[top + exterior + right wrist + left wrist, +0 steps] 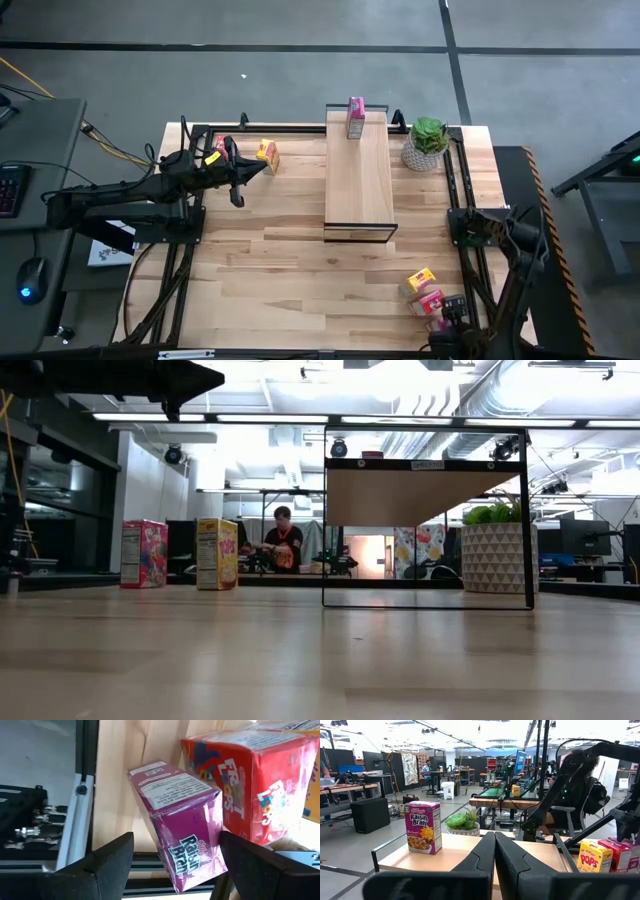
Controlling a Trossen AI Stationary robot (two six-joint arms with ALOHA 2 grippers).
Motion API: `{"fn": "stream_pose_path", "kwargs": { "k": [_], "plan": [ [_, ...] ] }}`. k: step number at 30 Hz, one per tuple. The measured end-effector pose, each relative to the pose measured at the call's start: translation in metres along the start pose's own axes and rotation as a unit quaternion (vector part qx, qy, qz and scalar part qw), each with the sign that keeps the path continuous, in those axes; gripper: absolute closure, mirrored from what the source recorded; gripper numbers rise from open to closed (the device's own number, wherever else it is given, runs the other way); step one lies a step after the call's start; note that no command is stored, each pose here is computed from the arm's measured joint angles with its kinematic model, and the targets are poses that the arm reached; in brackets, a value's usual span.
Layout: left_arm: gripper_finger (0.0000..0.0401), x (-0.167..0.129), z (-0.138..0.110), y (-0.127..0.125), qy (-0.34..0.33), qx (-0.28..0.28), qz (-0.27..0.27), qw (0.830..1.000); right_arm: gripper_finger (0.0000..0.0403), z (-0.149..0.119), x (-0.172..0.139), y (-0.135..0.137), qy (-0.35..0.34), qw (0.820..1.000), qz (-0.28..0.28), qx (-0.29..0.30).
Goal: Stack cereal on shelf
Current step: Put the purple cereal box on the shelf aligned with the purple cereal box
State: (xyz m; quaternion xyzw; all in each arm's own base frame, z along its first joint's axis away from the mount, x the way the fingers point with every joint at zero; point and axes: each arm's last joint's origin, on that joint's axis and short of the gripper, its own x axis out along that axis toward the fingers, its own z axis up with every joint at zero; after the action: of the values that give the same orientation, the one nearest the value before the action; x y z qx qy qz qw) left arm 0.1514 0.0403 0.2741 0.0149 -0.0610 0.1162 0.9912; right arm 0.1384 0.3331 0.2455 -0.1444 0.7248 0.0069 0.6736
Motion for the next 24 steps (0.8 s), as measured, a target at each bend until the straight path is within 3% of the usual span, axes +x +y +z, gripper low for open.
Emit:
{"fn": "stream_pose_path", "kwargs": {
  "k": [7, 24],
  "plan": [
    [0.0398, 0.0000, 0.0000, 0.0000, 0.000, 0.000, 0.000, 1.000, 0.0116, 0.0019, 0.0032, 0.0001, -0.015, 1.000, -0.022, 0.000],
    [0.0398, 0.0000, 0.0000, 0.0000, 0.000, 0.000, 0.000, 1.000, 0.0116, 0.0018, -0.0063, 0.0002, -0.010, 1.000, -0.009, -0.003]
  ]
}}
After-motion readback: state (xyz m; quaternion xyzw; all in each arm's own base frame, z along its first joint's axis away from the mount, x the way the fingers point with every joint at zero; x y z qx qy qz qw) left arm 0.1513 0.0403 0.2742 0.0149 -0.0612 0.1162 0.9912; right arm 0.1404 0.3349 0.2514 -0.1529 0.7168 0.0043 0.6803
